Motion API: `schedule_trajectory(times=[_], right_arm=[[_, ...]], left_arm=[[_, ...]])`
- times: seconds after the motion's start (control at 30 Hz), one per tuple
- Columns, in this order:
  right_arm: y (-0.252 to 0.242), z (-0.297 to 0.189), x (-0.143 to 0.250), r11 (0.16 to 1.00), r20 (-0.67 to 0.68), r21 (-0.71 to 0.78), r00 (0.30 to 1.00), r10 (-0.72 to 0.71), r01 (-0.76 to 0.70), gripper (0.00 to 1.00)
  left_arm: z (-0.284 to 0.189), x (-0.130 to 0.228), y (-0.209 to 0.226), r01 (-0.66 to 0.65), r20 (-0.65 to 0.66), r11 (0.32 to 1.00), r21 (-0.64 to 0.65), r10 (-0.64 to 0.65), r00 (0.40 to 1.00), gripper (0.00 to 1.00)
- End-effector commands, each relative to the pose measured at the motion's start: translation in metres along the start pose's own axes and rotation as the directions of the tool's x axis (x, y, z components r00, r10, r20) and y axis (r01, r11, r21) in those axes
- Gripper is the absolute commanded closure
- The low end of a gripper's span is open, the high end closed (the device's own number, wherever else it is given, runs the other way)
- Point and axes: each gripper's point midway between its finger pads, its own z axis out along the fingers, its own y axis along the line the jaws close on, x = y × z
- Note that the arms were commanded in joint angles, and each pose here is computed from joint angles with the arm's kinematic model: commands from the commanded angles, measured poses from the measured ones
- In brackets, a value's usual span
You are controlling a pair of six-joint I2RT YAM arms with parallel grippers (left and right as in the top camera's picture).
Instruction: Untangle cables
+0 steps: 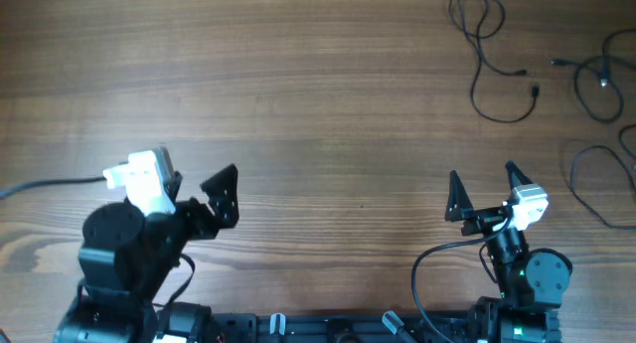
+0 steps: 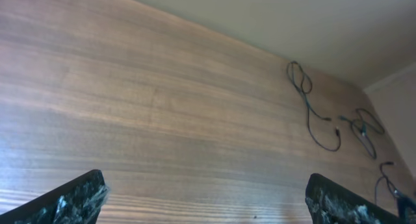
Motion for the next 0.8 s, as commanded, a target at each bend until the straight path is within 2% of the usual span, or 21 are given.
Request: schedule_trajectory(times=[0.0,0.5,0.77], right_arm=[[-0.001,0.0,-0.002,1.0,0.01,0.006,1.0,-0.009,0.009,0.0],[-0.001,0.0,-0.002,1.0,0.01,0.006,1.0,-0.009,0.009,0.0],[-0.001,0.0,-0.002,1.0,0.01,0.006,1.0,-0.009,0.009,0.0]], left_arm=[[-0.001,0.02,0.007,0.008,0.021,0.999,0.044,-0.009,1.0,0.0],[-0.012,0.048,0.036,0.011,0.219,0.999,0.043,-0.02,0.976,0.0],[0.015,0.038,0.05,-0.031,0.336,0.999,0.043,0.015,0.942,0.0]])
